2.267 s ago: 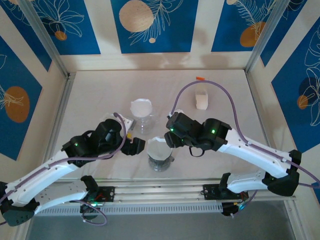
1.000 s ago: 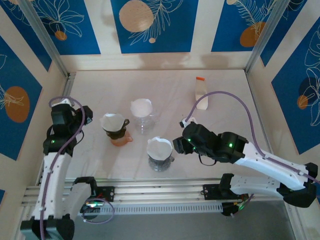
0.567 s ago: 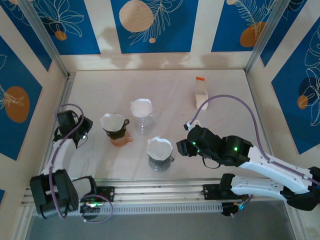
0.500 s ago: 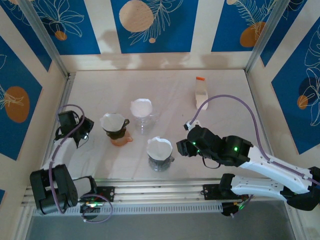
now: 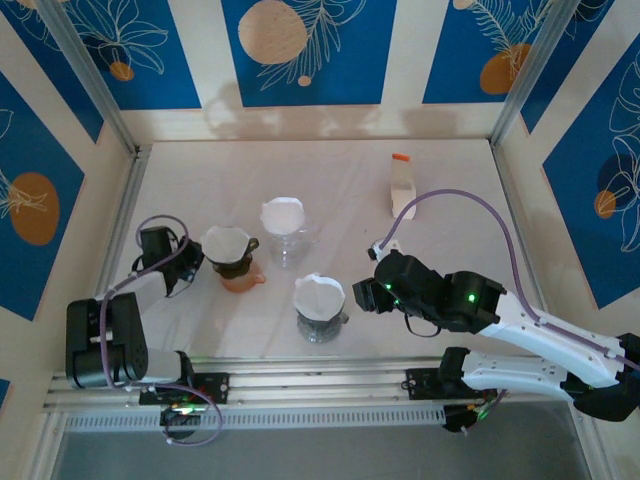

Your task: Place the coffee filter in the dripper

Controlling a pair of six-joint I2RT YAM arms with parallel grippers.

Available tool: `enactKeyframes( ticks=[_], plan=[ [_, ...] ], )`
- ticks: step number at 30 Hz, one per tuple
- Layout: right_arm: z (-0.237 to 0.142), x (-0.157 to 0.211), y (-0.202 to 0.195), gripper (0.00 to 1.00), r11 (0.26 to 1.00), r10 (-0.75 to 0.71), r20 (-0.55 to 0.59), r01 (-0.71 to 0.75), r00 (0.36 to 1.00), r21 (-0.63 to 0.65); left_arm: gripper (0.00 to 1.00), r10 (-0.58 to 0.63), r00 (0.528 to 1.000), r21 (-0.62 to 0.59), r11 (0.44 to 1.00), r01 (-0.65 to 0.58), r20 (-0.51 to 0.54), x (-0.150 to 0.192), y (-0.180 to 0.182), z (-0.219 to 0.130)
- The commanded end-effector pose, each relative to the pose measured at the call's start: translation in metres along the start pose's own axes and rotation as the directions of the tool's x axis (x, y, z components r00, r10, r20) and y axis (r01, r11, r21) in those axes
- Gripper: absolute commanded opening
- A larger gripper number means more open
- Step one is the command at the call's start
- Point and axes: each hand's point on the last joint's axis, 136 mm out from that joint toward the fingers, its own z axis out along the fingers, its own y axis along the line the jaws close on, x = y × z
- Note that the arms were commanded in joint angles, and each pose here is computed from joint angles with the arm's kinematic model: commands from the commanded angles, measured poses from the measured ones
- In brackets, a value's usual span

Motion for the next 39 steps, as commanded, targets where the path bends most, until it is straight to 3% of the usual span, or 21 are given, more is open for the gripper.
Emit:
enactKeyframes(
  ticks=[1,13,30,39],
  plan=[
    [-0.005,-0.004,-0.005,0.57,0.999,0.031,0.029,-0.031,0.999,0.015,0.0,-0.009,1.0,0.045,0.999,0.01,-0.02,0.008,-0.006,0.008],
    [-0.006,-0.005,-0.006,0.58,0.999,0.031,0.034,-0.032,0.999,0.021,0.0,-0.02,0.997,0.065,0.998,0.024,-0.074,0.039,-0.002,0.018],
    [-0.005,-0.003,-0.005,0.58,0.999,0.044,0.03,-0.044,0.999,0.014,0.0,0.057,0.988,0.102,0.994,-0.043,-0.143,0.083,-0.021,0.021],
    [-0.005,-0.004,-0.008,0.58,0.999,0.04,0.037,-0.041,0.999,0.027,0.0,0.101,0.993,-0.01,0.995,-0.102,-0.065,0.066,-0.006,0.0]
  ],
)
